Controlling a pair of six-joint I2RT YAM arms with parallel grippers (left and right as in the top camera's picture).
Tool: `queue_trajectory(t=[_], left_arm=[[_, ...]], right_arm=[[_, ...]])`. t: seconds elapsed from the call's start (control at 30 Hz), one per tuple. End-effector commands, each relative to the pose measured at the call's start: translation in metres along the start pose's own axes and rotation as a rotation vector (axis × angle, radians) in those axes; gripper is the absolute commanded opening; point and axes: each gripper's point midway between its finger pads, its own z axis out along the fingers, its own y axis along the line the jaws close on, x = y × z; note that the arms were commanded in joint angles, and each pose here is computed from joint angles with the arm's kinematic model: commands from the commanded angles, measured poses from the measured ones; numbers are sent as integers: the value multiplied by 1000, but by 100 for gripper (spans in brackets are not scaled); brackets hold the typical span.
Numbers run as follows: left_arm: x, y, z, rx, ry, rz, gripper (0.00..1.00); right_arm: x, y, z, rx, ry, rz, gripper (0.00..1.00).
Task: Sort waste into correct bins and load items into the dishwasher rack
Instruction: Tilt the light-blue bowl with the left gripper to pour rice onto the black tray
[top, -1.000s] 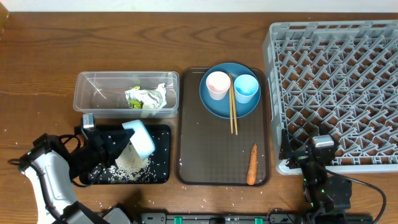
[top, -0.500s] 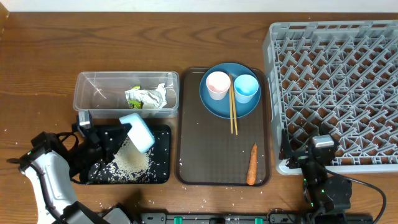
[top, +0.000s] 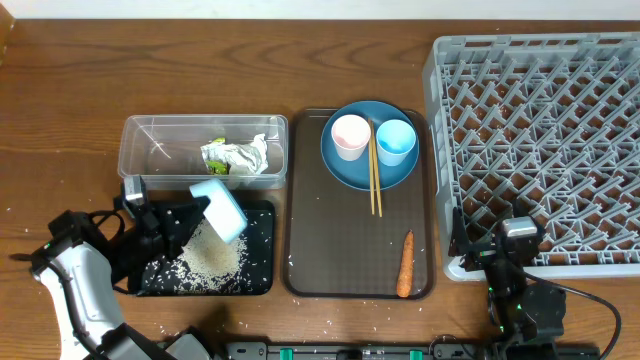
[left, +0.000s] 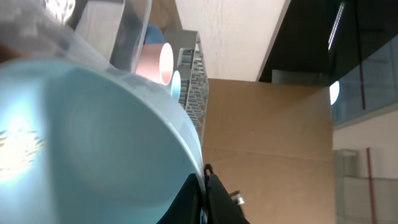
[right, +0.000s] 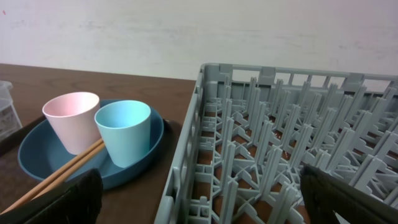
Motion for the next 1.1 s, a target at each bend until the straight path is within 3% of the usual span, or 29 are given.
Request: queue_trajectory(t=[0.0,0.6,0.67,0.8,1.07], left_arm=[[-1,2,-1,-9,-6,-4,6],[-6,-8,-1,53,-16,-29,6],[-11,-3,-1,22,-22,21,6],[-4,-1,0,5,-8,-31,6],[9,11,-4,-146,-8,78,6]], right_arm=[[2,0,0,3,8,-11,99],[2,0,0,3,8,-11,99],[2,0,0,3,8,-11,99],[2,0,0,3,8,-11,99],[2,0,0,3,8,-11,99]])
